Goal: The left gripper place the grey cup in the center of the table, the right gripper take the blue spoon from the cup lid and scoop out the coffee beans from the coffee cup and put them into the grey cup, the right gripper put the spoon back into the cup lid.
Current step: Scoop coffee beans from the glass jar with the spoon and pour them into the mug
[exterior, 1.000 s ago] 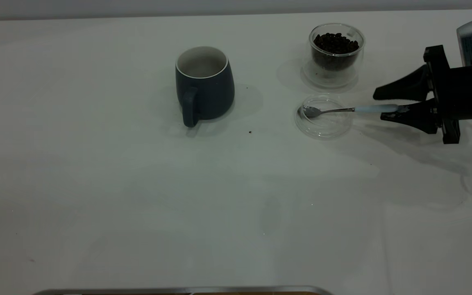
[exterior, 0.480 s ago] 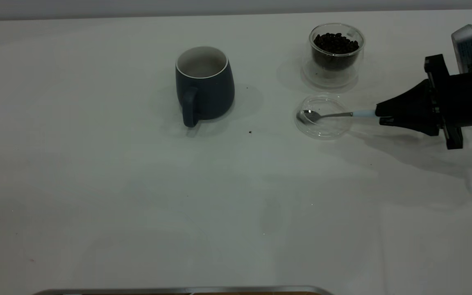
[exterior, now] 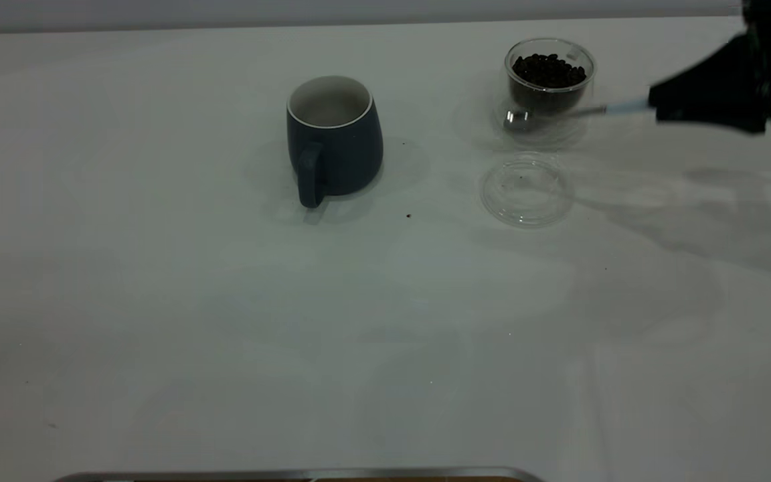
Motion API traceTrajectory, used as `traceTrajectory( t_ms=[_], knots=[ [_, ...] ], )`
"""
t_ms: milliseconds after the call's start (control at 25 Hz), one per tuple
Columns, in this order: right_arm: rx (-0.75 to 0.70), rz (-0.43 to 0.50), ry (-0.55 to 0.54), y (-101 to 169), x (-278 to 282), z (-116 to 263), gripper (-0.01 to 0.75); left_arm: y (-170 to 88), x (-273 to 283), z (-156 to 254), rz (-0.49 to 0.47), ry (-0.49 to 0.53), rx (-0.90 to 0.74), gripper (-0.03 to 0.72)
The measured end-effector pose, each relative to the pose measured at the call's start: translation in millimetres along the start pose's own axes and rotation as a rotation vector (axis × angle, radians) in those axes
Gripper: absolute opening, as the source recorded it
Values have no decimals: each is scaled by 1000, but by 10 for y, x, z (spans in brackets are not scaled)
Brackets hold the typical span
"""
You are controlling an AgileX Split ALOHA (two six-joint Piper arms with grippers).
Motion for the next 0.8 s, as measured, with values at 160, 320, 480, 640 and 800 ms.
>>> traceTrajectory(
  t_ms=[160,320,480,640,800],
  knots=[
    [116,13,-101,160,109,-206,112,0,0,0,0,0,0,567],
    [189,120,-184,105,148,-416,112,0,0,0,0,0,0,567],
    [244,226,-211,42,150,-513,112,0,0,0,0,0,3,567],
    [324,277,-203,97,52,-544,112,0,0,0,0,0,3,567],
    [367,317,-184,143,-63,-510,111,0,0,0,0,0,3,567]
  ],
)
Point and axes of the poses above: a point on each arm's last joint axis where the gripper is mounted, x pointing back along that axis away from the gripper, y along the wrist's bending axis when the last joint is at zero, z = x × y, the point moved 3 cm from there along -x, pointing out along that axis toward the gripper, and after that the axes turned 5 degrees about -x, right-handed, at the moved point
